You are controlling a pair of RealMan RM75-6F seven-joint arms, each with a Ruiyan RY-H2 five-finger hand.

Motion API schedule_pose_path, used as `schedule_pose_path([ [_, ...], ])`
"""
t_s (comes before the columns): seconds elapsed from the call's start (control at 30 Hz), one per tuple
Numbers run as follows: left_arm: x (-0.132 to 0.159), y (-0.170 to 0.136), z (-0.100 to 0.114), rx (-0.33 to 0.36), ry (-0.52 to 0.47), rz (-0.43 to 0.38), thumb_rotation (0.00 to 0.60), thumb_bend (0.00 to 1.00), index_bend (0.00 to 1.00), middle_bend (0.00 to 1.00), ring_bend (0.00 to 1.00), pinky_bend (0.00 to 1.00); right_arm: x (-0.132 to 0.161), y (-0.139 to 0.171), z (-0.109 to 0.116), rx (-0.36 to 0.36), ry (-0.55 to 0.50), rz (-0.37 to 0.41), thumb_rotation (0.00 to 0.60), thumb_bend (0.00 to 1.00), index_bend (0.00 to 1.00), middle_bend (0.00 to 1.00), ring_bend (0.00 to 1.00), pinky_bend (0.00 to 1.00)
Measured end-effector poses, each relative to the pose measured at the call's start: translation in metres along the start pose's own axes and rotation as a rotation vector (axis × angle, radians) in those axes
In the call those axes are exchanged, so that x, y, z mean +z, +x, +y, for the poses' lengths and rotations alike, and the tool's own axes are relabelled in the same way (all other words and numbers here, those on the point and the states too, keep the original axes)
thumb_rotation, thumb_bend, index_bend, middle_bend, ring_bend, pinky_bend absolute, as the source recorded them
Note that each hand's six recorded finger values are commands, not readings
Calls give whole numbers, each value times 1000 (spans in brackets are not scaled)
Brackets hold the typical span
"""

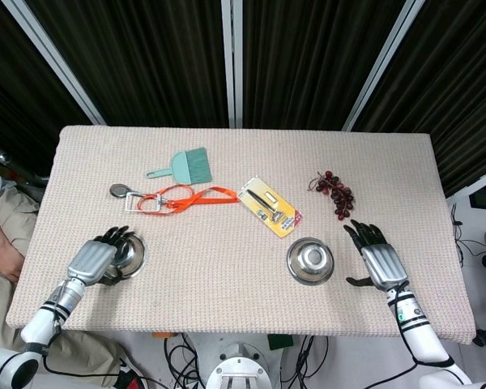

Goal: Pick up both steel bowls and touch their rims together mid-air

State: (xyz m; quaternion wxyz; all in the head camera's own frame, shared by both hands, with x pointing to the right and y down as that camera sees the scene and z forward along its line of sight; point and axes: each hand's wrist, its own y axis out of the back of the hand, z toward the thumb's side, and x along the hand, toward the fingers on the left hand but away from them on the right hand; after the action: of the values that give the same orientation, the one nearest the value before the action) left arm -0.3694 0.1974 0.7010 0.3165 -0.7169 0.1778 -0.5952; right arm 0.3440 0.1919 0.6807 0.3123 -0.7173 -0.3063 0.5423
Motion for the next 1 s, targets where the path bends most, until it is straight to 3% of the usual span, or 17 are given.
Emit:
schedule_pose_path([
  [0.23,1,4,1,-17,18,2,600,212,201,113,74,436,-1,-1,0,-1,2,-1,600,39,0,0,0,49],
  [0.47,-2,5,3,-13,7,29,600,246,408,364,283,708,4,-4,2,-4,8,21,600,48,0,0,0,64],
  [0.63,1,4,9,24,-25,28,600,271,486,454,351,753,8,-7,4,2,19,38,600,49,0,0,0,80],
  [0.83,-3,-9,33,132,-82,35,600,281,504,466,362,754,16,-13,5,34,53,57,600,49,0,0,0,87],
  [1.0,-18,-30,68,337,-199,69,600,279,514,471,363,751,31,-24,3,75,85,93,600,52,0,0,0,100],
])
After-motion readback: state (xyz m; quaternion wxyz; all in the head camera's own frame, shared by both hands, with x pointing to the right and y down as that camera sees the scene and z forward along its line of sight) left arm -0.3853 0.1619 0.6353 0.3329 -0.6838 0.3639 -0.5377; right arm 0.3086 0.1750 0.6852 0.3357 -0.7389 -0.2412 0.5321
